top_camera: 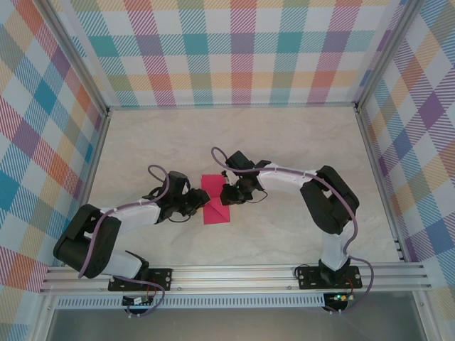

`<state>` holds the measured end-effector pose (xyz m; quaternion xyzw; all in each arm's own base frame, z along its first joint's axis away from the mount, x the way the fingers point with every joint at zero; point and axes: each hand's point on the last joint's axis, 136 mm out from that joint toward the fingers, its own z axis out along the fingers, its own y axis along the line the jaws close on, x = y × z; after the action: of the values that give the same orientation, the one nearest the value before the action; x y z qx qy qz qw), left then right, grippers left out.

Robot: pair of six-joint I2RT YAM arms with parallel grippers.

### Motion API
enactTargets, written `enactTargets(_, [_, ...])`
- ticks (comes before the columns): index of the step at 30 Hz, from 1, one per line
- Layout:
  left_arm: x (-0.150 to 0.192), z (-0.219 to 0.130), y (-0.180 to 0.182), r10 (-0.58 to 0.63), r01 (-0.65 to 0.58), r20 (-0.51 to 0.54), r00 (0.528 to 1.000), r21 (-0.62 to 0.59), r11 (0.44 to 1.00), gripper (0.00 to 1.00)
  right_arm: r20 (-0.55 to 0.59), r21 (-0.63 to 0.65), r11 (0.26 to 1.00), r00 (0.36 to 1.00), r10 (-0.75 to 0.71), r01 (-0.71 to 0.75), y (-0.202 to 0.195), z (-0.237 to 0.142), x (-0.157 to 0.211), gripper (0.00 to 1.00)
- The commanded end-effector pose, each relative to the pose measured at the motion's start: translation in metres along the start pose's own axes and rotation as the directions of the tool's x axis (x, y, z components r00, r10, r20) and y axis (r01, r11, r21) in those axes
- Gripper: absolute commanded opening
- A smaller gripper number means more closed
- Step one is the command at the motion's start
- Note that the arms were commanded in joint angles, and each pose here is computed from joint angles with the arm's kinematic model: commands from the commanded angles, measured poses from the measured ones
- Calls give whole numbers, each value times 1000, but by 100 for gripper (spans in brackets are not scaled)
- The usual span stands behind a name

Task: Fold a paper plane with a square sheet of paper (pick it up from the middle)
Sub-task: Fold the triangle a second time at the center of the table, then turn over the paper at the center of the table.

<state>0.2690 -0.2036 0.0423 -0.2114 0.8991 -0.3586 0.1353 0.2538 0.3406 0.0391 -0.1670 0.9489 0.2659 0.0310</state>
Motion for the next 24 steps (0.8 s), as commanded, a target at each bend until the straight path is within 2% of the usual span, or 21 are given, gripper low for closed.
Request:
enactTargets(1, [-1,1,-12,14,-13,-1,1000,28,1000,36,16,24,999,999,37,-37,-5,4,-11,19])
enactTargets(6, [0,5,-13,21,-21,-10,1000,39,999,40,7,18,998,998,67,-67,-8,11,-12,19])
enactTargets(14, [-2,15,-22,44,-42,-22,999,72,996,37,-4,24,995,995,102,-102,-16,14,-9,18])
enactTargets(20, [-4,19,-28,59,-57,-22,998,88,994,31,-11,23,993,994,113,-113,-18,15,-7,18])
enactTargets(24, [-6,20,-32,74,-72,-14,997,96,993,21,-5,5,992,992,123,-123,-17,12,-8,18])
